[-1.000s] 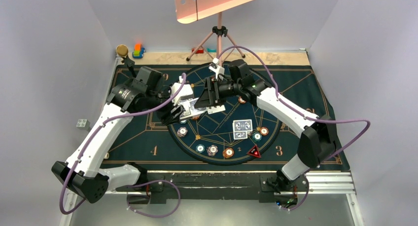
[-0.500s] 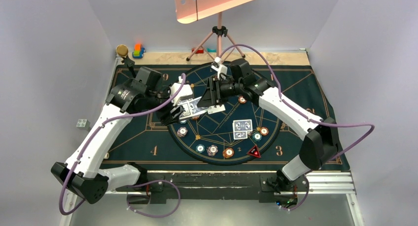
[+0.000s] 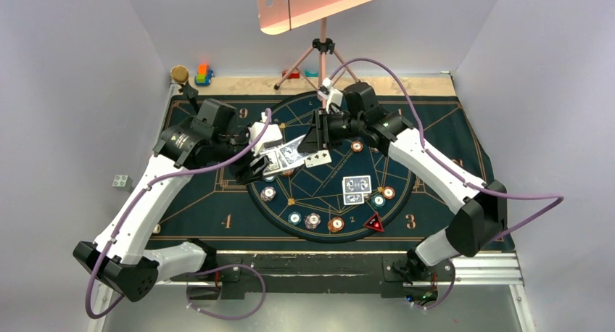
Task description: Distribute texas hold em gaming equipment
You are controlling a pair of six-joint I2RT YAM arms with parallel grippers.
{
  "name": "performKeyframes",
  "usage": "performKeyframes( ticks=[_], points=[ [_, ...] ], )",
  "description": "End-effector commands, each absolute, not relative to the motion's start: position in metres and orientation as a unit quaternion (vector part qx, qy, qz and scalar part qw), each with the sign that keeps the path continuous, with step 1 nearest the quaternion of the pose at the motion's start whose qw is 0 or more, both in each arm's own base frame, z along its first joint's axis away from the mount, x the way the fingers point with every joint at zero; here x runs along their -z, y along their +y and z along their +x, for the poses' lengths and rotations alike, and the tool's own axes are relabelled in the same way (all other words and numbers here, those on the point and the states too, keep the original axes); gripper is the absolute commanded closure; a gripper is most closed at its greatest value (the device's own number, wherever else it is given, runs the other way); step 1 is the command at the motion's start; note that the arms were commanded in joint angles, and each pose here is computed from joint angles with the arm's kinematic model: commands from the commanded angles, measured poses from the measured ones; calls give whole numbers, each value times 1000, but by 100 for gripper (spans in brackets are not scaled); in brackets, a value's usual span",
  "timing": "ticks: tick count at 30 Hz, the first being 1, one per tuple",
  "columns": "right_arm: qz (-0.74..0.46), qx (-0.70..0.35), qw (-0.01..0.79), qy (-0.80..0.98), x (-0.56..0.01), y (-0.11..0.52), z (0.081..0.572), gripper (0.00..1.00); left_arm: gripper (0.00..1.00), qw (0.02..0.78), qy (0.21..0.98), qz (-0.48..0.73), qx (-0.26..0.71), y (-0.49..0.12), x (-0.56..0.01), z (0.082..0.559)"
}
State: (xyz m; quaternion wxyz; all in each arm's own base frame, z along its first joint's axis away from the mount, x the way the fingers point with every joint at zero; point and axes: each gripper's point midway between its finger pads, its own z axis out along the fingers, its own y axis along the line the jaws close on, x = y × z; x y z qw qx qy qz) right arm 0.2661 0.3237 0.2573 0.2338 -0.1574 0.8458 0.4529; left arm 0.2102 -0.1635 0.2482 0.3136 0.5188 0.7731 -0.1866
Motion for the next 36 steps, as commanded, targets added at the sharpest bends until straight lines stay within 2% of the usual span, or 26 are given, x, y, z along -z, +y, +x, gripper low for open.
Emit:
performKeyframes(
  ticks=[1, 13, 26, 31, 36],
  points=[
    [-164, -437, 278, 840, -281, 314, 272, 62, 100, 350, 756, 515, 200, -171, -265, 213],
    [-156, -417, 331, 832, -317, 298, 280, 77, 100, 349, 758, 516, 196, -169, -261, 213],
    [-134, -403, 371, 826, -354, 273, 279, 98, 100, 345, 763, 514, 188, -167, -255, 216],
    [-109, -324, 388, 856, -331, 248, 296, 100, 100, 342, 763, 514, 191, -167, -254, 214],
    [-64, -166, 374, 910, -261, 210, 330, 100, 100, 340, 762, 516, 191, -165, -256, 210]
  ],
)
